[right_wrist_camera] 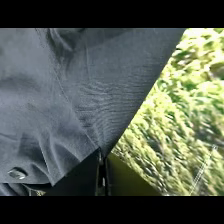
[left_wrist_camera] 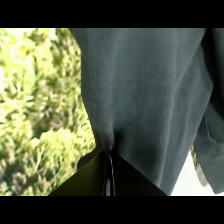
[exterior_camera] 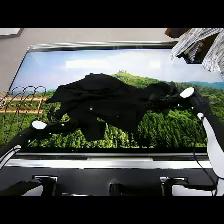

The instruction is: Fold the clothes and pants, and hang the long-sleeved shirts on hangers.

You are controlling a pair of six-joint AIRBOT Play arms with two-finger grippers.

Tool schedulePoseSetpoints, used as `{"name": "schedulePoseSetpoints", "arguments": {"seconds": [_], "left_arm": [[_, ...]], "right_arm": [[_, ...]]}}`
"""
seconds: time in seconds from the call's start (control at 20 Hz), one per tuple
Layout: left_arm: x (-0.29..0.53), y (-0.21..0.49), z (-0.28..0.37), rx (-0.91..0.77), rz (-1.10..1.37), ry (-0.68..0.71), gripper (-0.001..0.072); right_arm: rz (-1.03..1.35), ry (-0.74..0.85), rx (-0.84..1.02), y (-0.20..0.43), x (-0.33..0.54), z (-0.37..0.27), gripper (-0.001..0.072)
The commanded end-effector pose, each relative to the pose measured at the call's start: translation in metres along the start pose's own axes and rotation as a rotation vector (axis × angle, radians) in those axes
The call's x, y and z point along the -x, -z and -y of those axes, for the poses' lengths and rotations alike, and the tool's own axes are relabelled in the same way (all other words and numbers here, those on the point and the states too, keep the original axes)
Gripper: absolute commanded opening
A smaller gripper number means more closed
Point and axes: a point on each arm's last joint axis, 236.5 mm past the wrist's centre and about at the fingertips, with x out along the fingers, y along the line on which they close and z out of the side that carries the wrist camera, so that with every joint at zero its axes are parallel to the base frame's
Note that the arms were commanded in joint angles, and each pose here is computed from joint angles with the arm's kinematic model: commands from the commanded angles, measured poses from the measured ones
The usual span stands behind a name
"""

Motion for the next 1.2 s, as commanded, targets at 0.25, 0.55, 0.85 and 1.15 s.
{"name": "schedulePoseSetpoints", "arguments": {"seconds": [0.25, 0.55, 0.85, 1.15], "left_arm": [[0.143, -0.131, 0.061, -0.144, 0.302, 0.068, 0.0013], [0.331, -0.161, 0.204, -0.42, 0.71, 0.252, 0.0013], [0.507, -0.102, 0.291, -0.57, 1.084, 0.427, 0.0014], [0.582, -0.016, 0.287, -0.568, 1.285, 0.446, 0.0015]], "right_arm": [[0.147, 0.195, 0.133, 0.01, 0.098, 0.005, 0.0027], [0.613, -0.029, 0.207, -0.009, 0.24, -0.093, 0.0027], [1.143, -0.138, 0.395, 0.03, 0.464, -0.179, 0.0027], [1.491, -0.205, 0.477, 0.145, 0.601, -0.185, 0.0027]]}}
